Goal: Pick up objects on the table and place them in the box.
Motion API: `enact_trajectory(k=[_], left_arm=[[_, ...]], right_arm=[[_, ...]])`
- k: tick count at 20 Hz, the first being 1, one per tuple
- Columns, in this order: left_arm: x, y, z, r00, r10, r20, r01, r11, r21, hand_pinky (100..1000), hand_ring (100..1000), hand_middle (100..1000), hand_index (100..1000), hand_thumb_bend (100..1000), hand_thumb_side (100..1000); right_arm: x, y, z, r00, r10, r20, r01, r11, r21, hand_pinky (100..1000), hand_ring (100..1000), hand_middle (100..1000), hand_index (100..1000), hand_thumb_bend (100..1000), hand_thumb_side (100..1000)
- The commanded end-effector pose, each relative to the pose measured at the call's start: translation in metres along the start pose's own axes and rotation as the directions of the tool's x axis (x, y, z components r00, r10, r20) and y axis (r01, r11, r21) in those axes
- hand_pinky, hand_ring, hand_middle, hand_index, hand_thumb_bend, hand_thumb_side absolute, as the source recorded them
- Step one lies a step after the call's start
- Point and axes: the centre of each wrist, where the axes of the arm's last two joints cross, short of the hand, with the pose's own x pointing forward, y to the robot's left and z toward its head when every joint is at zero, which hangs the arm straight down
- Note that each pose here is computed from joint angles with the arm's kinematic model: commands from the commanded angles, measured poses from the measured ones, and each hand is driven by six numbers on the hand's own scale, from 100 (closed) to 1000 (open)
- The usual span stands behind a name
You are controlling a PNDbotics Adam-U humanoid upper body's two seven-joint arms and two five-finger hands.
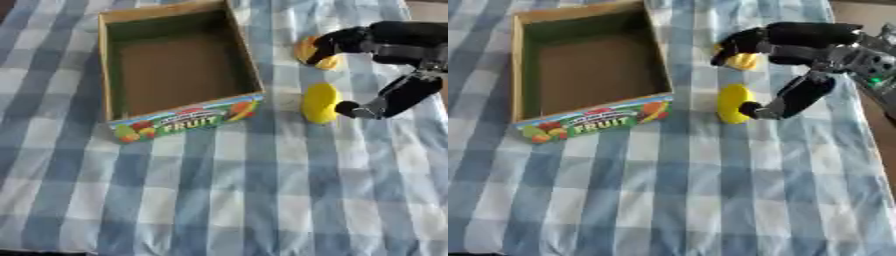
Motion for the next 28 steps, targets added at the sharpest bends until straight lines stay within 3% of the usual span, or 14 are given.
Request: enact_trajectory(k=[1, 17, 28], left_arm=[[0.004, 0.0, -0.008, 1.0, 0.01, 0.028, -0.009, 1.0, -0.004, 786, 859, 811, 915, 327, 401], [0.005, -0.002, -0.008, 0.999, 0.02, 0.025, -0.02, 1.0, -0.01, 786, 860, 811, 915, 321, 405], [0.005, -0.003, -0.007, 0.999, 0.029, 0.019, -0.029, 1.0, -0.013, 785, 860, 810, 915, 316, 412]], right_arm=[[-0.008, -0.001, 0.005, 1.0, 0.007, -0.03, -0.007, 1.0, 0.003, 890, 1000, 816, 895, 268, 145], [-0.031, 0.021, 0.004, 0.995, -0.015, -0.098, 0.024, 0.996, 0.091, 896, 1000, 827, 902, 302, 161], [-0.045, 0.034, 0.0, 0.991, -0.038, -0.132, 0.051, 0.994, 0.099, 887, 1000, 795, 878, 228, 148]])
